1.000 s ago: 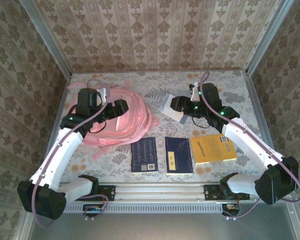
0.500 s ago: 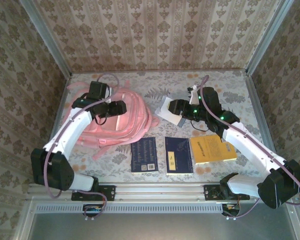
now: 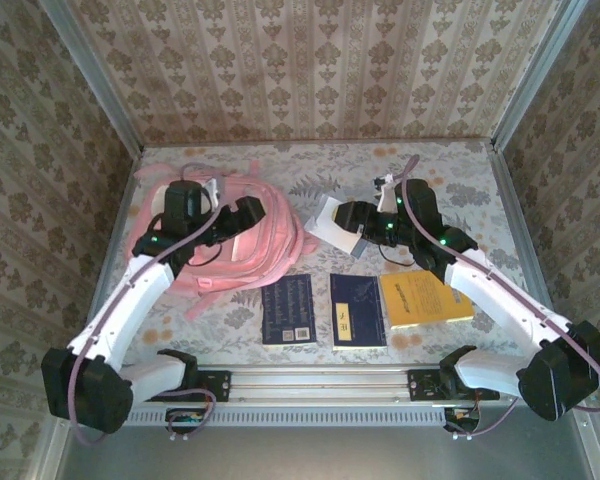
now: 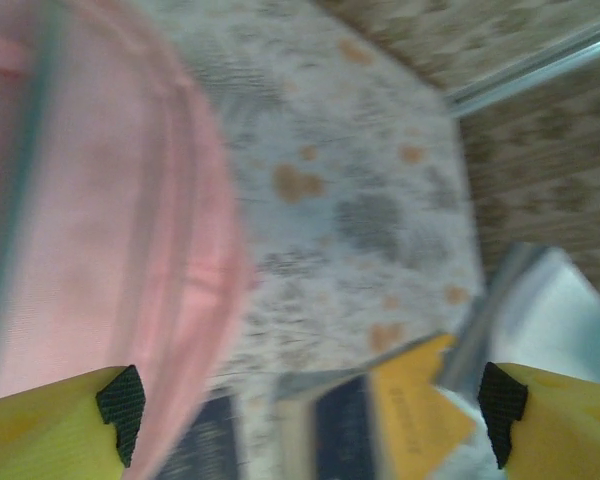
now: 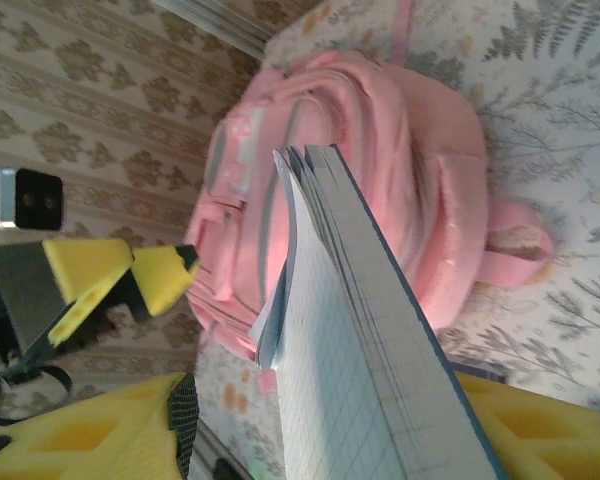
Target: Pack the student bag
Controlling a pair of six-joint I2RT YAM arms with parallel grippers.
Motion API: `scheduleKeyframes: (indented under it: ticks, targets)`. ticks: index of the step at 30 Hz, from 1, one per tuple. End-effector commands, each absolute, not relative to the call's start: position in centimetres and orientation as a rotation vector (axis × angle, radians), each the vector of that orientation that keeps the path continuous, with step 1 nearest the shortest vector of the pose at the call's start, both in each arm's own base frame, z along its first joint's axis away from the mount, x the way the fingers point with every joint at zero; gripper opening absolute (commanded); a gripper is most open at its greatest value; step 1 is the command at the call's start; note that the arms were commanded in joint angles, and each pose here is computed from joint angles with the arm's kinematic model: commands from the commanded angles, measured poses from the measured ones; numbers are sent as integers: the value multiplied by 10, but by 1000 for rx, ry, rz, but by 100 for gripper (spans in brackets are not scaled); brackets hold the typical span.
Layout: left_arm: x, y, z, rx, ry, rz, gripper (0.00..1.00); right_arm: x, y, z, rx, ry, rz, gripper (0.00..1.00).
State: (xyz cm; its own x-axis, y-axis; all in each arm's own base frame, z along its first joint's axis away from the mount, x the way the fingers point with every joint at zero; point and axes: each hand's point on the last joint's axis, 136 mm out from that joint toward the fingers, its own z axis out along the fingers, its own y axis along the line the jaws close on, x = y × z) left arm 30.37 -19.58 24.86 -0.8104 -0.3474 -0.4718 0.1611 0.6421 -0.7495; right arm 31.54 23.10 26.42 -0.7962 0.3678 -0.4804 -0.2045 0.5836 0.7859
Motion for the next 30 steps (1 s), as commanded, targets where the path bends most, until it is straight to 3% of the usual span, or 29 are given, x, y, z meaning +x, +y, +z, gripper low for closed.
scheduleKeyframes:
  ticks: [1, 6, 13, 16, 25, 26, 27, 28, 29, 30]
  targets:
    - [307, -235, 273, -239, 2145, -1404, 92, 315, 240, 303, 131, 2052, 1340, 0]
    - [297, -290, 280, -238, 2087, -1613, 94, 321, 243, 313, 197, 2003, 1412, 0]
    - [303, -312, 281, -253, 2056, -1626, 87, 322, 248, 316, 240, 1976, 1475, 0]
    - [307, -313, 281, -267, 2034, -1641, 74, 322, 248, 313, 253, 1979, 1474, 0]
    - [306, -308, 292, -272, 1977, -1651, 17, 322, 248, 290, 293, 2025, 1430, 1]
    - [305, -307, 293, -275, 1973, -1654, 9, 322, 247, 286, 299, 2035, 1419, 8]
    - [305, -306, 296, -281, 1962, -1657, 3, 322, 247, 283, 307, 2045, 1409, 26]
    - [305, -305, 297, -290, 1954, -1661, 0, 322, 245, 280, 314, 2055, 1393, 52]
    - [305, -303, 300, -297, 1941, -1664, 0, 321, 244, 277, 322, 2065, 1374, 72]
    - [305, -302, 302, -304, 1930, -1664, 0, 320, 241, 274, 331, 2074, 1355, 86]
